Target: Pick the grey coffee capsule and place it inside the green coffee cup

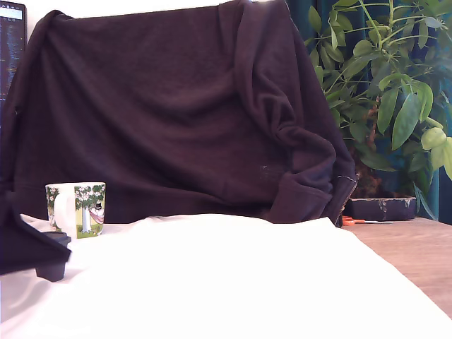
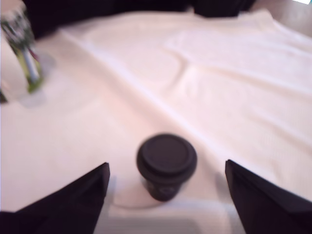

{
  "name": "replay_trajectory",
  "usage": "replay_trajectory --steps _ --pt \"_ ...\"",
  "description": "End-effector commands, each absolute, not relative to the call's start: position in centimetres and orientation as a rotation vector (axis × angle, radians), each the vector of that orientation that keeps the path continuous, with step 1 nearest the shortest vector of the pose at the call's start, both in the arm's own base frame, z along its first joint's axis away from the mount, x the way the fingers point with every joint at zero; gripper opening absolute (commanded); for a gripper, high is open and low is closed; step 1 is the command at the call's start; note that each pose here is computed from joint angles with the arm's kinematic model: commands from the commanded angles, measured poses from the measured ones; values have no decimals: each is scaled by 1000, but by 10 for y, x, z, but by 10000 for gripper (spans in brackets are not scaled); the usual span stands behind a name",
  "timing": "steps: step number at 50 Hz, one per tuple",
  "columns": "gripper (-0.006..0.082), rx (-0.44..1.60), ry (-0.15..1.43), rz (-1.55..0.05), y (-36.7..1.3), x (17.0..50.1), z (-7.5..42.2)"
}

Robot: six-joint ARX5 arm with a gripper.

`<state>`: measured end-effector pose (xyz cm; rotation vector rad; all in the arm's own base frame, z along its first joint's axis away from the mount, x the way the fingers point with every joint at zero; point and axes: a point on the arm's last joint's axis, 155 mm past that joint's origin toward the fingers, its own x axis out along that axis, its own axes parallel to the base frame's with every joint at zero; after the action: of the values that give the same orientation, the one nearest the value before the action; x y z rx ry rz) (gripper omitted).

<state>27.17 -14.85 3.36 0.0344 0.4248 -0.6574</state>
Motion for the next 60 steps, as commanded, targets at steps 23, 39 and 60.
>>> replay_trajectory --steps 23,39,60 --pt "129 54 502 -699 -165 288 11" --pt "73 34 328 -696 -170 306 50" --pt "73 25 7 -663 -182 378 154"
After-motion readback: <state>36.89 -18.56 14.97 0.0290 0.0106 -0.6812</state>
